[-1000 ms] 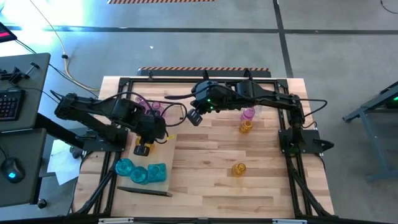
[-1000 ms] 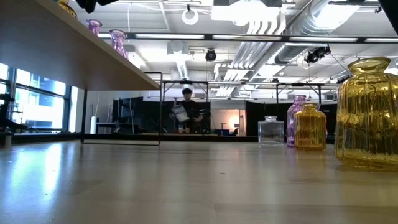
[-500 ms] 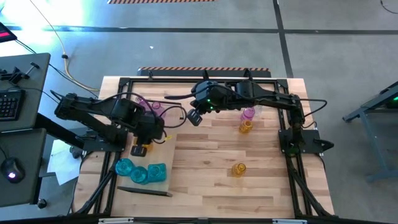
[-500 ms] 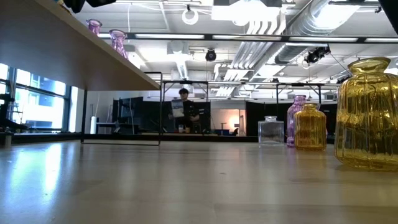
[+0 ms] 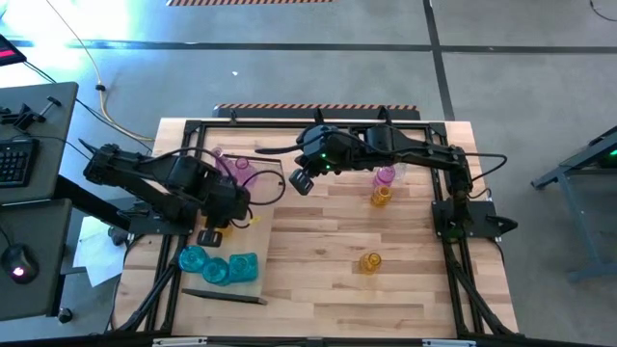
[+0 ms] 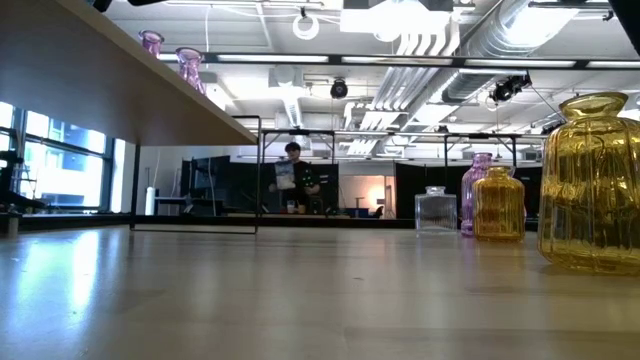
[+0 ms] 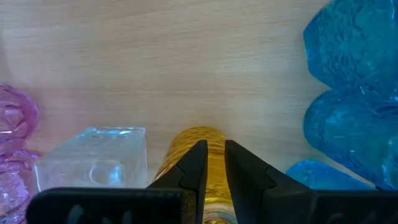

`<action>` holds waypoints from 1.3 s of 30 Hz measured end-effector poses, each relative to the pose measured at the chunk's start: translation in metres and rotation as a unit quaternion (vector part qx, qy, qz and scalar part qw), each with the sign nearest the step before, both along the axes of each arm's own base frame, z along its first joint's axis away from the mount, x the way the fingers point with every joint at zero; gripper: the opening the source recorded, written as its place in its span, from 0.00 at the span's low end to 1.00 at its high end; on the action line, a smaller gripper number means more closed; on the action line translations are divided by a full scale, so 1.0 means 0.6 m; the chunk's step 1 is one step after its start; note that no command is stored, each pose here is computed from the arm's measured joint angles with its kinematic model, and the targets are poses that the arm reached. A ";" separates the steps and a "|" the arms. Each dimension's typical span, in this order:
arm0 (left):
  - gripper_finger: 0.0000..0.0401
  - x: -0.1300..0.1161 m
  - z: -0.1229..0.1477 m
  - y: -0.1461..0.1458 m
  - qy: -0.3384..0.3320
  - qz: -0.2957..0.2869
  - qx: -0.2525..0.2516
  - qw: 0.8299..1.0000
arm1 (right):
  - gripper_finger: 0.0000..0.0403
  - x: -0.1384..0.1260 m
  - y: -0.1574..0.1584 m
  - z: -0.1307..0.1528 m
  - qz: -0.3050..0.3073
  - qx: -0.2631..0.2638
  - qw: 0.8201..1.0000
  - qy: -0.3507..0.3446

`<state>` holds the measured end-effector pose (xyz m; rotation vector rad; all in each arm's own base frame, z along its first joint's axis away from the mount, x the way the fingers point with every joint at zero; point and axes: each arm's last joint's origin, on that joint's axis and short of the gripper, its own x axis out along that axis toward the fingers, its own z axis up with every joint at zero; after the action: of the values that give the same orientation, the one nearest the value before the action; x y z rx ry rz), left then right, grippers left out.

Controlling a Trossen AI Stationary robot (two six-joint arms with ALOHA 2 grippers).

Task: Sort vases onto shelf
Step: Put the top left yellow flower vase on the shelf

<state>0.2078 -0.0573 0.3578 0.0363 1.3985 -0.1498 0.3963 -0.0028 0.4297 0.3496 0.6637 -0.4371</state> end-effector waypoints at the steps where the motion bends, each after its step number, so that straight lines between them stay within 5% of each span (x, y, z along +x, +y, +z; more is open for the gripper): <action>1: 0.12 0.000 0.000 0.000 0.001 0.000 0.000 1.000 | 0.00 0.000 0.000 0.000 0.000 0.000 1.000 0.000; 16: 0.12 -0.024 0.015 0.006 -0.015 0.021 -0.009 1.000 | 0.00 0.000 0.007 0.000 0.005 0.000 1.000 0.000; 24: 0.12 -0.001 0.021 0.010 -0.089 0.003 0.011 0.996 | 0.00 0.000 0.006 0.000 0.005 0.000 1.000 0.000; 32: 0.12 0.014 0.019 0.054 -0.100 -0.008 0.064 0.993 | 0.00 0.000 0.006 0.000 0.005 0.000 1.000 0.000; 39: 0.12 0.026 0.010 0.091 -0.080 -0.021 0.050 0.995 | 0.00 0.001 0.004 0.000 0.003 0.000 1.000 -0.002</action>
<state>0.2235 -0.0027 0.3638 0.1587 1.2456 -0.1096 0.3967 -0.0006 0.4299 0.3479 0.6606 -0.4307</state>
